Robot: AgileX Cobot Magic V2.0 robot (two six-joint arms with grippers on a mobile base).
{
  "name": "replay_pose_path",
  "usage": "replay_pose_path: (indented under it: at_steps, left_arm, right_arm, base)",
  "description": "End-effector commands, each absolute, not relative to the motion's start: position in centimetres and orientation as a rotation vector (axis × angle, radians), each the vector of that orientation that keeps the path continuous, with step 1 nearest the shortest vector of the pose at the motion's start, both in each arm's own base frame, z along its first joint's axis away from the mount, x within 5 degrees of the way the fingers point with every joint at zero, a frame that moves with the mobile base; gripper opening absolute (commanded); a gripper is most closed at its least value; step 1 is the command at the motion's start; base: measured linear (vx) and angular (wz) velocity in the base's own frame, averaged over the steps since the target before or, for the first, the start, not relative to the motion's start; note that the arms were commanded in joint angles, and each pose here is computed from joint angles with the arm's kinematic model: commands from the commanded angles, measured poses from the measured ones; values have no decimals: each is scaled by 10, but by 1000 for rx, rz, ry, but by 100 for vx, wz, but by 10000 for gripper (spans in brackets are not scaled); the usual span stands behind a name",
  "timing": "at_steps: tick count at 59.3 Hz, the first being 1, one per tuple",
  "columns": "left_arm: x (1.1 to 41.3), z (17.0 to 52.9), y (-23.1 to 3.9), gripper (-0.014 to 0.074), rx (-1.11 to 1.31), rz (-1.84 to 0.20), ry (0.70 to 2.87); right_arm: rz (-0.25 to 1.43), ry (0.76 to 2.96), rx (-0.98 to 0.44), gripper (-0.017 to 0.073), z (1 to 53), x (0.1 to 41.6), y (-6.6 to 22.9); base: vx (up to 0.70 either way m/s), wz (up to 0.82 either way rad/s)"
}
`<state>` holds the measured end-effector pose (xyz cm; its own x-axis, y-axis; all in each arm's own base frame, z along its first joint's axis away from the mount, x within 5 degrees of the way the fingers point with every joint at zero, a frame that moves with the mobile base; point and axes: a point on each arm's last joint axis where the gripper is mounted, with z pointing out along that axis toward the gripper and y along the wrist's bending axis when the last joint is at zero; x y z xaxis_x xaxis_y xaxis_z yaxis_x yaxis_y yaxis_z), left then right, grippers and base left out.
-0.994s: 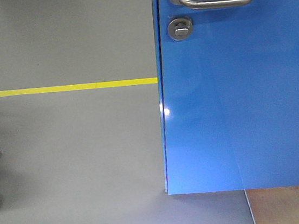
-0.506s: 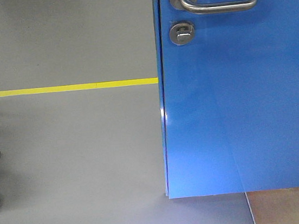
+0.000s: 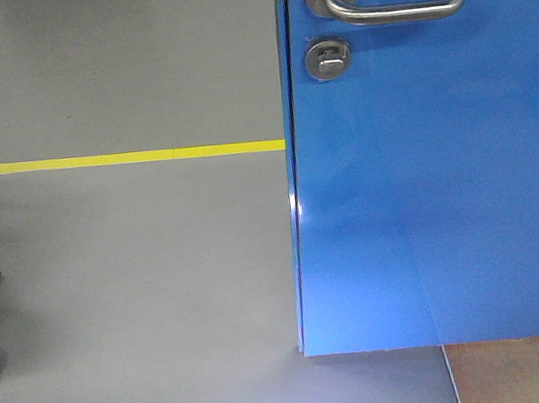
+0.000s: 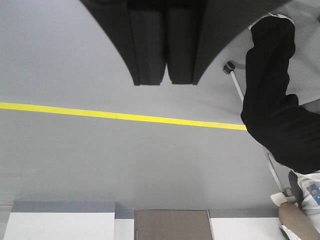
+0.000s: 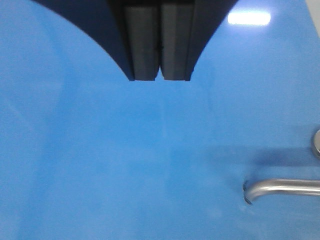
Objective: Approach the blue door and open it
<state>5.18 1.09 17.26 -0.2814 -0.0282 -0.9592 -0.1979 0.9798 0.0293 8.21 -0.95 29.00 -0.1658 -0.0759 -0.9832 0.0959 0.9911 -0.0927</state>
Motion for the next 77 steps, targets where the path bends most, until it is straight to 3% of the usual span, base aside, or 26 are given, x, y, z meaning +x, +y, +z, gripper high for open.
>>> replay_pose_path:
  at_steps: [1,10,22,36,77]
  left_arm:
    - [53,179,11,70,-154,166,1765]
    - [53,179,11,70,-154,166,1765]
    - [53,178,11,70,-154,166,1768]
    - [53,179,11,70,-154,166,1765]
    - [53,179,11,70,-154,166,1765]
  right_arm:
    - [-115,1535,10,2,285,72,-6]
    - [33,1518,130,2,238,56,-4]
    - [55,1634,161,2,186,57,-3]
    - [47,1728,164,2,177,56,-3]
    - [46,1728,163,2,177,56,-3]
  base:
    - [0,0]
    - [0,0]
    - [0,0]
    - [0,0]
    - [0,0]
